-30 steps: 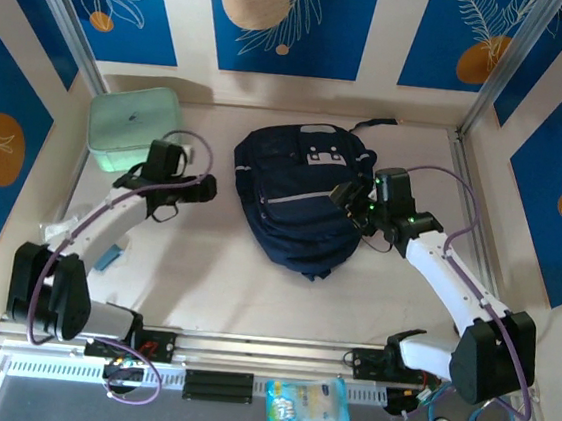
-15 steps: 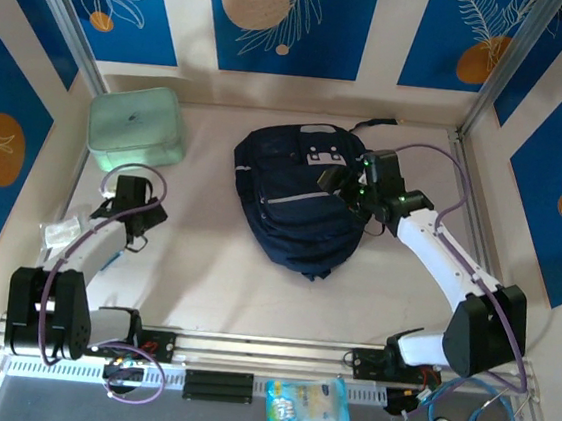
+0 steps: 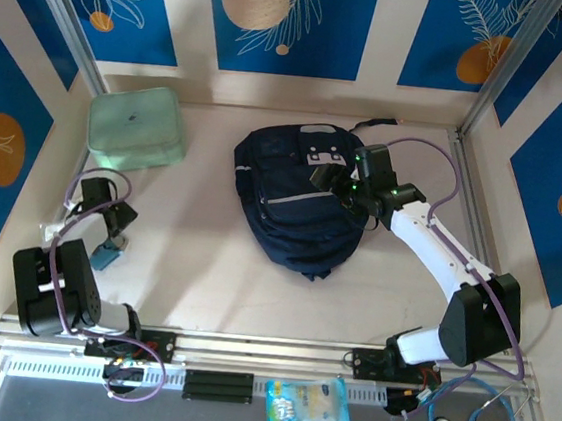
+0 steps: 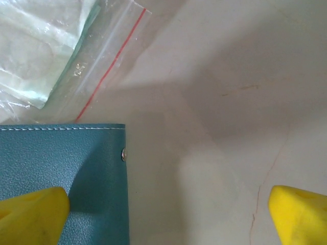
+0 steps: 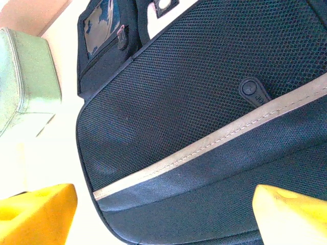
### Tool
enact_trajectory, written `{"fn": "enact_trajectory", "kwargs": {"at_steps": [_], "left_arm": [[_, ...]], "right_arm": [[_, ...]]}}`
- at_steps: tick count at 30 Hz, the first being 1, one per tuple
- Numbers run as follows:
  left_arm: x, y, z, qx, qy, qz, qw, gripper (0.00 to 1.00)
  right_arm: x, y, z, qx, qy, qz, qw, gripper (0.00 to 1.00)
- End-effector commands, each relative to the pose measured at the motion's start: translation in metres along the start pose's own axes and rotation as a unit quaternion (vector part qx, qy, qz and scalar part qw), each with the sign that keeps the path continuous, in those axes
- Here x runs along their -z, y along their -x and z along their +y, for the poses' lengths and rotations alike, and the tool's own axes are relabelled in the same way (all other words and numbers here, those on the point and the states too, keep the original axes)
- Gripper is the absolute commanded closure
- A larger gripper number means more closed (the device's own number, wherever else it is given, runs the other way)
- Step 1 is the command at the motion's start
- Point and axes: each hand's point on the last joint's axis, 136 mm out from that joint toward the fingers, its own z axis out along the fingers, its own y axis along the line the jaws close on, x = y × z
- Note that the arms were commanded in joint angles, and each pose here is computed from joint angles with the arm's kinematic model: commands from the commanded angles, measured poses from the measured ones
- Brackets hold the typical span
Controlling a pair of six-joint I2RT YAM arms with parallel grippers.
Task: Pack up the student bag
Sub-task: Move the personal item to the middle-left of the table.
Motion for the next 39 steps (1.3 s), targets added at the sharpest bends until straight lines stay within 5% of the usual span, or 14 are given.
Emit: {"fn": "enact_trajectory", "kwargs": {"at_steps": [1, 14, 26, 33, 39], "left_arm": [[-0.004, 0.003, -0.015, 0.032, -0.043, 0.024, 0.998, 0.00], [0.027, -0.060, -0.053, 0.032, -0.083, 0.103, 0.991, 0.00], [0.055, -0.166, -0.152, -0.014, -0.168, 0.216, 0.962, 0.00], [0.093, -0.159, -0.197, -0.060, -0.225, 0.195, 0.953, 0.00], [0.111, -0.123, -0.193, -0.136, -0.223, 0.153, 0.953, 0.00]], "right_arm": [[0.005, -0.001, 0.004, -0.004, 0.006, 0.002, 1.000, 0.11], [0.002, -0.002, 0.004, -0.007, 0.008, 0.003, 1.000, 0.13], [-0.002, -0.016, 0.024, 0.028, 0.019, 0.019, 0.999, 0.16], [-0.013, -0.040, 0.046, 0.057, 0.030, 0.047, 0.997, 0.17], [-0.029, -0.078, 0.089, 0.096, 0.060, 0.093, 0.989, 0.19]]}}
